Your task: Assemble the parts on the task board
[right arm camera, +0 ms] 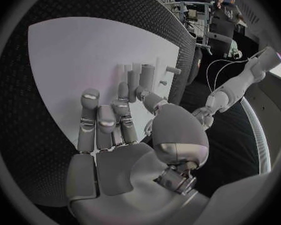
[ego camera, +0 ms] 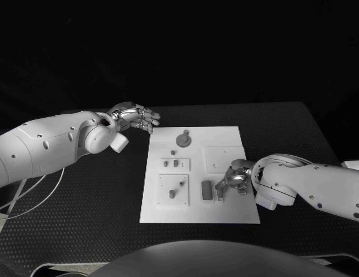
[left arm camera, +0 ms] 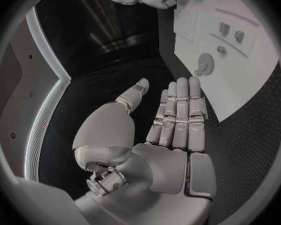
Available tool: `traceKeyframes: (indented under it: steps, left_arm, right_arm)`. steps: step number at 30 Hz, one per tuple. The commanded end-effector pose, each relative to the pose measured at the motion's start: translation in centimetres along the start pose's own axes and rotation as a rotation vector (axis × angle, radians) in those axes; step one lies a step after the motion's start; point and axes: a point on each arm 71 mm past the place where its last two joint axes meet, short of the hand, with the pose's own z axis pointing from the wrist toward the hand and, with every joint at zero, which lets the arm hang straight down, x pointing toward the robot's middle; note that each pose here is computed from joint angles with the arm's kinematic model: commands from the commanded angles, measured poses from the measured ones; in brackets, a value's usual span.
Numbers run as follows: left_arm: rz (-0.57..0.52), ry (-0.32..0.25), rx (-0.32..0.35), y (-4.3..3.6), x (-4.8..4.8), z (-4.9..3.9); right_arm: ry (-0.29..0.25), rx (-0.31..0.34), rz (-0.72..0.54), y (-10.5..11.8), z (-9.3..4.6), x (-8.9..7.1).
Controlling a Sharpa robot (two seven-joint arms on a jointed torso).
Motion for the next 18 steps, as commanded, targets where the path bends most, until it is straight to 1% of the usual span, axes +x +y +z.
traceKeyframes:
  steps: [1, 13, 18]
  left_arm:
    - [0.0, 0.006, 0.011, -0.18, 0.14, 0.03]
    - [0.0, 0.006, 0.011, -0.16, 0.08, -0.01]
    - [0.0, 0.006, 0.011, -0.16, 0.09, 0.0]
  right_arm:
    - [0.032, -0.008, -0.028, -0.03, 0.07, 0.46]
    - [0.05, -0.014, -0.041, 0.18, 0.04, 0.98]
    - [0.045, -0.014, -0.041, 0.15, 0.23, 1.08]
